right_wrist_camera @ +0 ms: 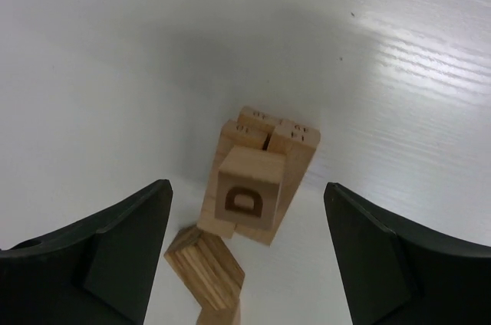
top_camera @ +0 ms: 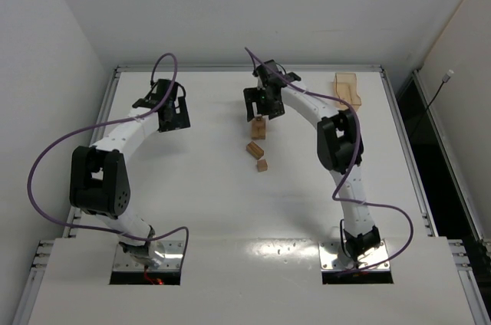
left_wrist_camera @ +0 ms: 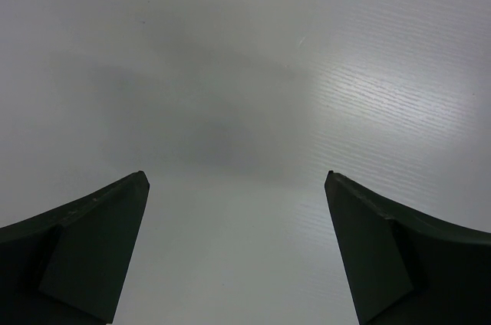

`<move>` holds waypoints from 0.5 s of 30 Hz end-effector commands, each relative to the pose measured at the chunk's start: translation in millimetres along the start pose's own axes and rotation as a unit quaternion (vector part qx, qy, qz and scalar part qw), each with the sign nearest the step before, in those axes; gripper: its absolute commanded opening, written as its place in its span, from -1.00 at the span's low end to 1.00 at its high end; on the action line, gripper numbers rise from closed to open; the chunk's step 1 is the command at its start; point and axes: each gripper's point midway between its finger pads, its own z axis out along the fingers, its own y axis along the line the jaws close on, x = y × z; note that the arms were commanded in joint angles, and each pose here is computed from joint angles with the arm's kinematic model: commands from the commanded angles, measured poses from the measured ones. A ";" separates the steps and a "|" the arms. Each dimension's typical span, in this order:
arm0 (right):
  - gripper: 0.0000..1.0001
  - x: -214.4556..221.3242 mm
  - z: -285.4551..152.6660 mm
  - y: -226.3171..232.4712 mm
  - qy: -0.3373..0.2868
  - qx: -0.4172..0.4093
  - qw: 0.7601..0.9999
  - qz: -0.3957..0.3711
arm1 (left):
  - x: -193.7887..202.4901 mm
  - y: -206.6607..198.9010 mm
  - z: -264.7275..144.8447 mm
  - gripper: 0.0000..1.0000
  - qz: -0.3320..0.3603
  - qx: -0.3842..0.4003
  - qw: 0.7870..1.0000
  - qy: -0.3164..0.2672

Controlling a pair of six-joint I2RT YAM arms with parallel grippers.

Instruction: Build the wood block tower

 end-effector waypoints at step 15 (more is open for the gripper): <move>-0.01 114.5 -148.9 31.1 -0.057 -0.062 0.983 -0.163 | -14.7 8.6 -26.3 0.99 -0.029 0.018 0.998 -0.050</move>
